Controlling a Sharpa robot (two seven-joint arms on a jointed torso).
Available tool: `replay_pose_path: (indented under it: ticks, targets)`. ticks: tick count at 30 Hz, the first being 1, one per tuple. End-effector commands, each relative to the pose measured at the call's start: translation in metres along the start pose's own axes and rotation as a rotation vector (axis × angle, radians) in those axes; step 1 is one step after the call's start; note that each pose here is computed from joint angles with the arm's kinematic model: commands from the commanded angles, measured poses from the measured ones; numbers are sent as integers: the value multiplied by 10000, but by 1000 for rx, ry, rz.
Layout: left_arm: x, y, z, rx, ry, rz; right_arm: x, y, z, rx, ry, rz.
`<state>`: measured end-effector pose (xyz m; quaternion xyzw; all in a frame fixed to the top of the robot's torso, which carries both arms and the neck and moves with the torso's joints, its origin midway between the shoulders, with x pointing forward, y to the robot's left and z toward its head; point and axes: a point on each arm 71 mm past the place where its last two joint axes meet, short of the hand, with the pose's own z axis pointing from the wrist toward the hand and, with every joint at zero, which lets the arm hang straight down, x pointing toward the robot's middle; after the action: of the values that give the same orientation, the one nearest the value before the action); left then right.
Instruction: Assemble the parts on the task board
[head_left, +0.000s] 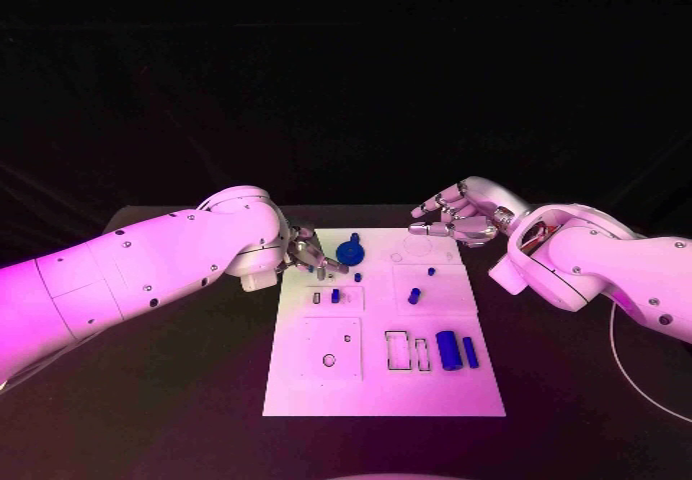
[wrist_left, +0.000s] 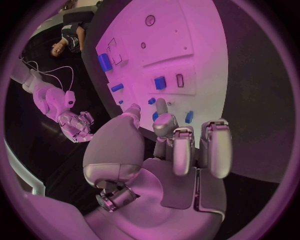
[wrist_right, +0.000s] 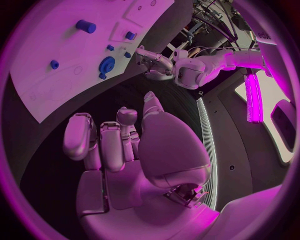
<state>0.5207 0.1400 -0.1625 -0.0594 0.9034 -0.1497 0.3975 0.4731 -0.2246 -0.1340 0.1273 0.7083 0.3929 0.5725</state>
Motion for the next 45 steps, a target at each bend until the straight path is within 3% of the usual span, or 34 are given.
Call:
replay_pose_path:
  ticks: [1,4,8,16,23,28,45]
  targets:
    - [-107,7,-42,10,22,-19,16,-2,4,-1,16,-8]
    - [-201,37,-39,-1,27,-20,17,-5,6,1,16,-8]
    - [-354,97,42,-40,26,-17,22,-4,10,0,17,-8]
    - [-484,202,252,-122,1,16,39,6,24,-3,22,-7]
    - [-466,270,396,-172,19,37,51,14,32,-5,25,-7]
    - [-428,282,452,-183,32,42,56,17,35,-6,26,-6]
    - [-353,226,487,-156,89,31,69,28,45,-10,30,-6]
